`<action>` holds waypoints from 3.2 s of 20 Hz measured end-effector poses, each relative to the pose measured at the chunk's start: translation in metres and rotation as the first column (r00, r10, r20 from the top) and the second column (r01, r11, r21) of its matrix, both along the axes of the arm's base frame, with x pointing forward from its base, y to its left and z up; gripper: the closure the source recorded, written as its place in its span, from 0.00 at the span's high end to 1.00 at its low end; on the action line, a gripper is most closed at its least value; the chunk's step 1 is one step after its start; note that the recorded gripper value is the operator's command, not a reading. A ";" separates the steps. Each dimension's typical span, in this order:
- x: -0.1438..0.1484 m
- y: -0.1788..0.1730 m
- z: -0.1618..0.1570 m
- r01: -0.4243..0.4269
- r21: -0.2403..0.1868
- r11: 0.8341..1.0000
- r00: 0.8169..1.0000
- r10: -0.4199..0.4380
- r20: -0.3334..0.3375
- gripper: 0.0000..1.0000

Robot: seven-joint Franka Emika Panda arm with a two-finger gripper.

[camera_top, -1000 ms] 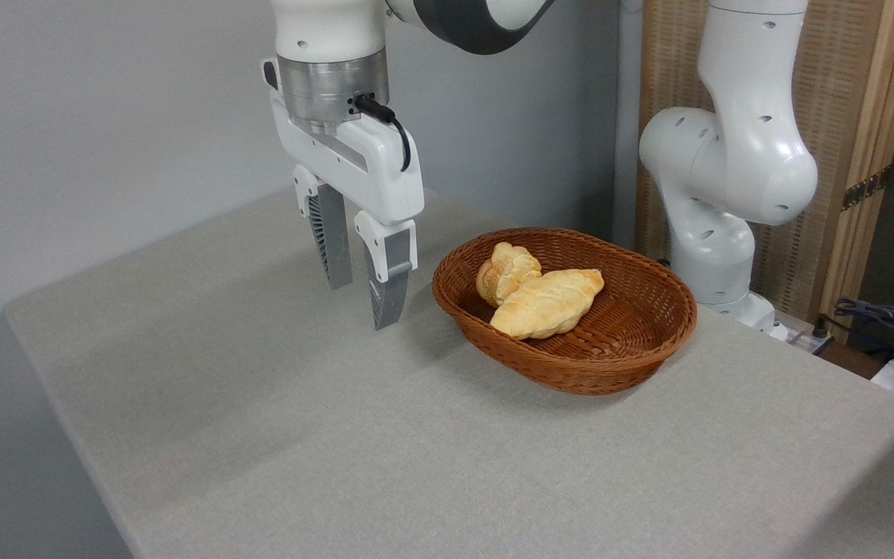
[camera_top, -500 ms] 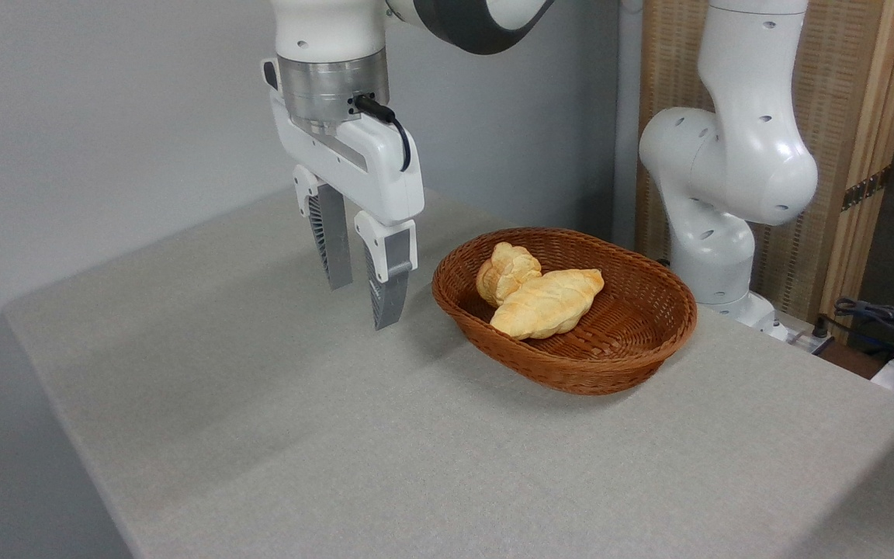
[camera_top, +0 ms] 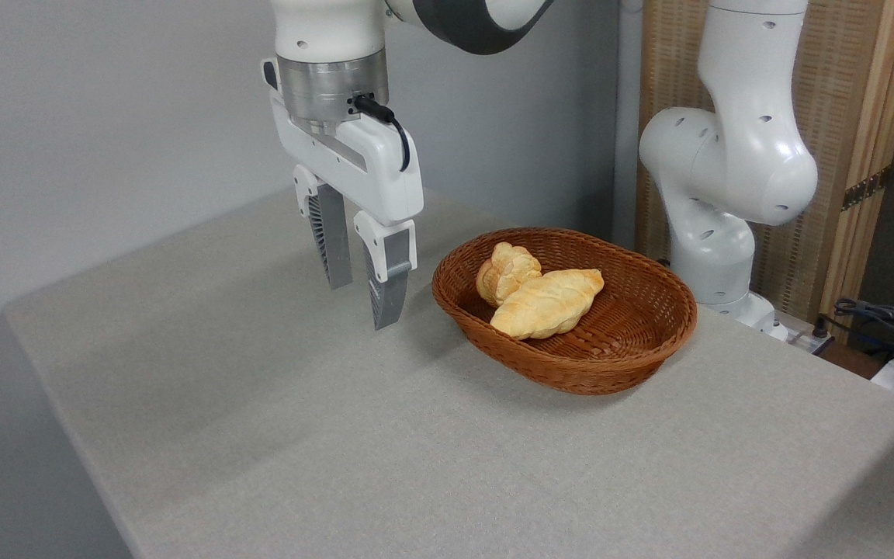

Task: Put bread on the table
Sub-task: 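Move the gripper over the basket and lower it onto the smaller bread roll, then close the gripper on the smaller bread roll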

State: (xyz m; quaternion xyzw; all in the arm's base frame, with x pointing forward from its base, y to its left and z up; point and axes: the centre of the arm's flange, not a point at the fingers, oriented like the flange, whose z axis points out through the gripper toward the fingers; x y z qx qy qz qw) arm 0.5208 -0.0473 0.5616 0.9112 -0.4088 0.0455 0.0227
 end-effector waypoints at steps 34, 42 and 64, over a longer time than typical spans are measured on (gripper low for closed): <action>-0.121 -0.082 -0.103 0.251 0.024 0.968 0.832 -0.202 -0.517 1.00; -0.125 -0.092 -0.125 0.279 0.029 0.960 0.798 -0.214 -0.563 0.35; -0.124 -0.099 -0.130 0.301 0.026 0.953 0.786 -0.233 -0.572 0.19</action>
